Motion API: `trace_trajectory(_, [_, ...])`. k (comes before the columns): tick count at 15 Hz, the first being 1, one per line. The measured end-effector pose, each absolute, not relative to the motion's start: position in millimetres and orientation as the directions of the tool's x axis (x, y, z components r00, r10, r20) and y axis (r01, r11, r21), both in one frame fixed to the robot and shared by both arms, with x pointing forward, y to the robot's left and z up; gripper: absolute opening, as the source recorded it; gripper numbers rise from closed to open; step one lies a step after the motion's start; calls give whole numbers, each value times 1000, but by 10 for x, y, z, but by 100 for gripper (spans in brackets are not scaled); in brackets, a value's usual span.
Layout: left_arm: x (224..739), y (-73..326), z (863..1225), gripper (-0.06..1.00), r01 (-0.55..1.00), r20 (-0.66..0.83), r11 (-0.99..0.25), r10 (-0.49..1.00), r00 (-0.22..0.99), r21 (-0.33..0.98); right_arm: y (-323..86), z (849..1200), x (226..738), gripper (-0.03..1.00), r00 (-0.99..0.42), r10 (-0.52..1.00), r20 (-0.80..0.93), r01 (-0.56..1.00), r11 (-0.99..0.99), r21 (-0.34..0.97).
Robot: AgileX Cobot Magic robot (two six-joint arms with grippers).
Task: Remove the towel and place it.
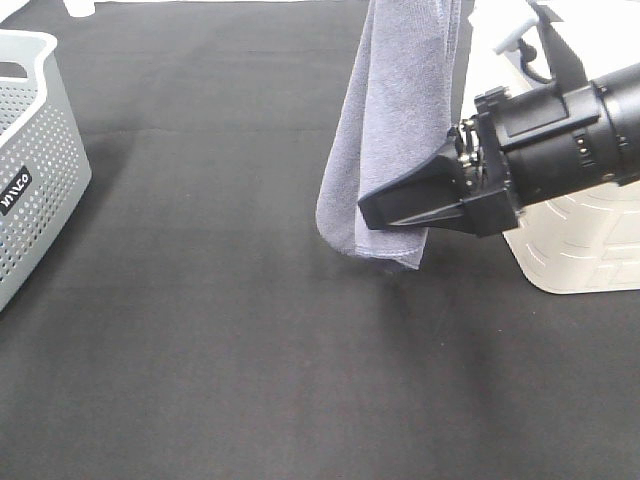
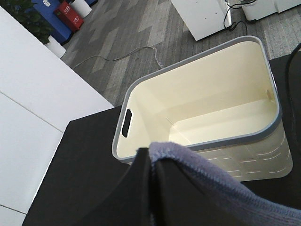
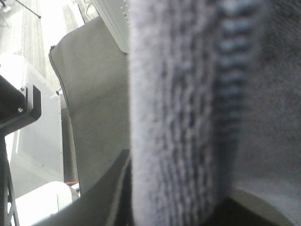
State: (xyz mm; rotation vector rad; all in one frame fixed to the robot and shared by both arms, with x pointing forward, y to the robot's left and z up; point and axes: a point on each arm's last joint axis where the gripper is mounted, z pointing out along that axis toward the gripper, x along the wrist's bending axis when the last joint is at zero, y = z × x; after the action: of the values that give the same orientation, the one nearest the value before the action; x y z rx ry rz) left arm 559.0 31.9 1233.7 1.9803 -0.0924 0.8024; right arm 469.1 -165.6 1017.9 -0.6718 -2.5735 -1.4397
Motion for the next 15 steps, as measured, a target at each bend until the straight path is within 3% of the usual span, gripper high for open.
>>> trace_trajectory(15, [5617,336,12313,0,-374,588,-568,254,768,733,-1783,10416,4466,27,-892,377,249,427,522,738])
